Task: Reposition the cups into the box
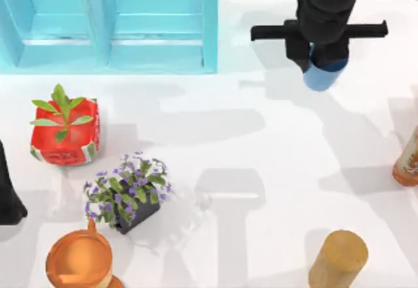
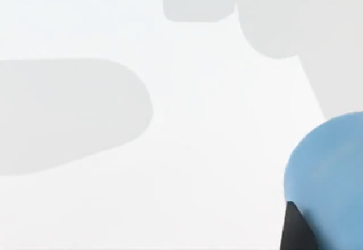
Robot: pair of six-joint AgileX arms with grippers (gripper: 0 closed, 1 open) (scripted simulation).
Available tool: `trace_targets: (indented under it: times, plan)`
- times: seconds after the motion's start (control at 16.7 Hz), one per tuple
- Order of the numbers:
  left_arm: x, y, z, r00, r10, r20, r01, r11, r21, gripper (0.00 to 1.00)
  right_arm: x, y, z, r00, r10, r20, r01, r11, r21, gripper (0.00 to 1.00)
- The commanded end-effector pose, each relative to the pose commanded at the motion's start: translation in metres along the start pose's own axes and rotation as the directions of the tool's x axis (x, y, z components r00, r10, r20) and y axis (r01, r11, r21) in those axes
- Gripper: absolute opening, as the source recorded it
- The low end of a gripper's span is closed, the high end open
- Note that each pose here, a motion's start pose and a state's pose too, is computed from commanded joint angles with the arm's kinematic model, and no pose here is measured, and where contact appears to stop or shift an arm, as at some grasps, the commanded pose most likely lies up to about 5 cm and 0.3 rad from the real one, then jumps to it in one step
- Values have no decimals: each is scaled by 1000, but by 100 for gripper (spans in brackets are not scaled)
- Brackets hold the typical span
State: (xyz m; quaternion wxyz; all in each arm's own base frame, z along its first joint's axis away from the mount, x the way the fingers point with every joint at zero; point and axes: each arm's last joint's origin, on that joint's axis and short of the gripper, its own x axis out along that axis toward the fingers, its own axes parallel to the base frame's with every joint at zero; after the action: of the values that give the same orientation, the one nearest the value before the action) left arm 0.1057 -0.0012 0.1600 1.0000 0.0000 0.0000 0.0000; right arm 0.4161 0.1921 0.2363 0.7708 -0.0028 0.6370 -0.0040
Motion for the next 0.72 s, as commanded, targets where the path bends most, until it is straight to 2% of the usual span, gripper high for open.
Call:
trace_targets:
  times: [0.18,0.36,0.54,0.72]
  plan:
    - [0,0,0,1000,0,0,0,1000,0,100,-10,-59,5,999,-22,-24,22,1000,0,0]
    - [0,0,0,1000,0,0,0,1000,0,100,-25,-144,-2,997,-44,-63,44,999,-1,0]
    - [0,0,0,1000,0,0,0,1000,0,100,-41,-225,-31,993,-52,-110,52,999,-5,0]
    - [0,0,0,1000,0,0,0,1000,0,100,-52,-279,-67,987,-46,-154,46,999,-5,0]
